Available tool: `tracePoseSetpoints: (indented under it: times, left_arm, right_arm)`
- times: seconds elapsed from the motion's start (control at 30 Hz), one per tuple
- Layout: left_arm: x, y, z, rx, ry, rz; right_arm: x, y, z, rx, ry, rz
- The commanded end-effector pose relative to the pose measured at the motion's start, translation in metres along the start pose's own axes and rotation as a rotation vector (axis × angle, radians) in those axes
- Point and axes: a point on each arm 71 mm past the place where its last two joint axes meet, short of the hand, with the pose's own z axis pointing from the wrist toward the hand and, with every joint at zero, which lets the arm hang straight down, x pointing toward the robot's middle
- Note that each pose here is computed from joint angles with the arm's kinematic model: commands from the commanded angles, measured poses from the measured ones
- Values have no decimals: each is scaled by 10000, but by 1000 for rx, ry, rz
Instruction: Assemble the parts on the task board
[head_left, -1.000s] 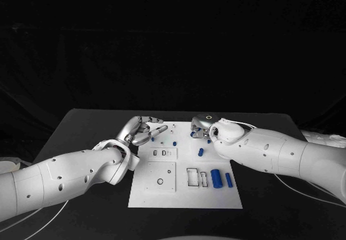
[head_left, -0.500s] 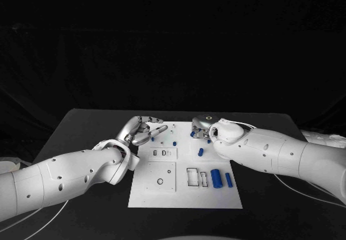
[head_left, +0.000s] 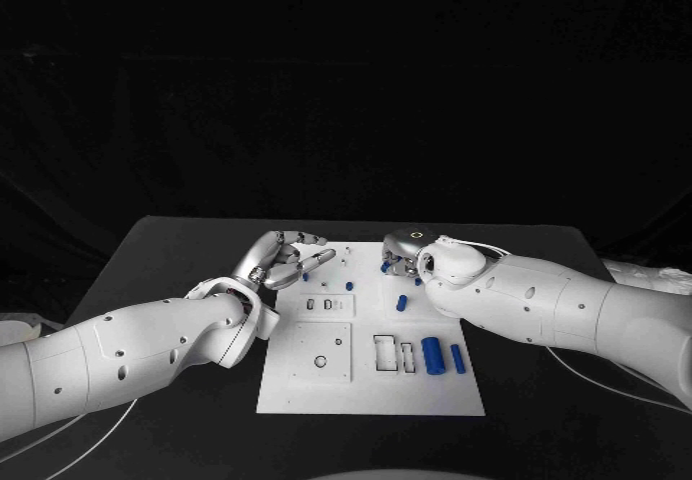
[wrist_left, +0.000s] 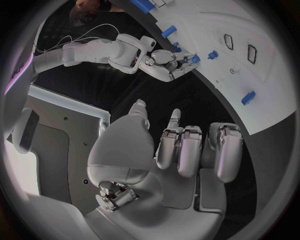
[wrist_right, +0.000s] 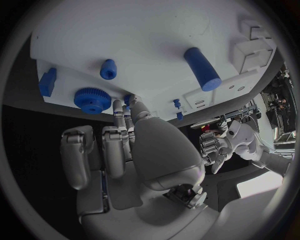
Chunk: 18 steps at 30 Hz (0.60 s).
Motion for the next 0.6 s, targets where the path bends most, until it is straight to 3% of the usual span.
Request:
tracePoseSetpoints:
  times: [0.03,0.6]
  left_arm:
    - [8,-27,6,19,4,-1]
    - [5,-24,6,17,5,-1]
  right_arm:
    - [8,13,6,-1,9,-18]
    - [4,37,14,-11,1,-16]
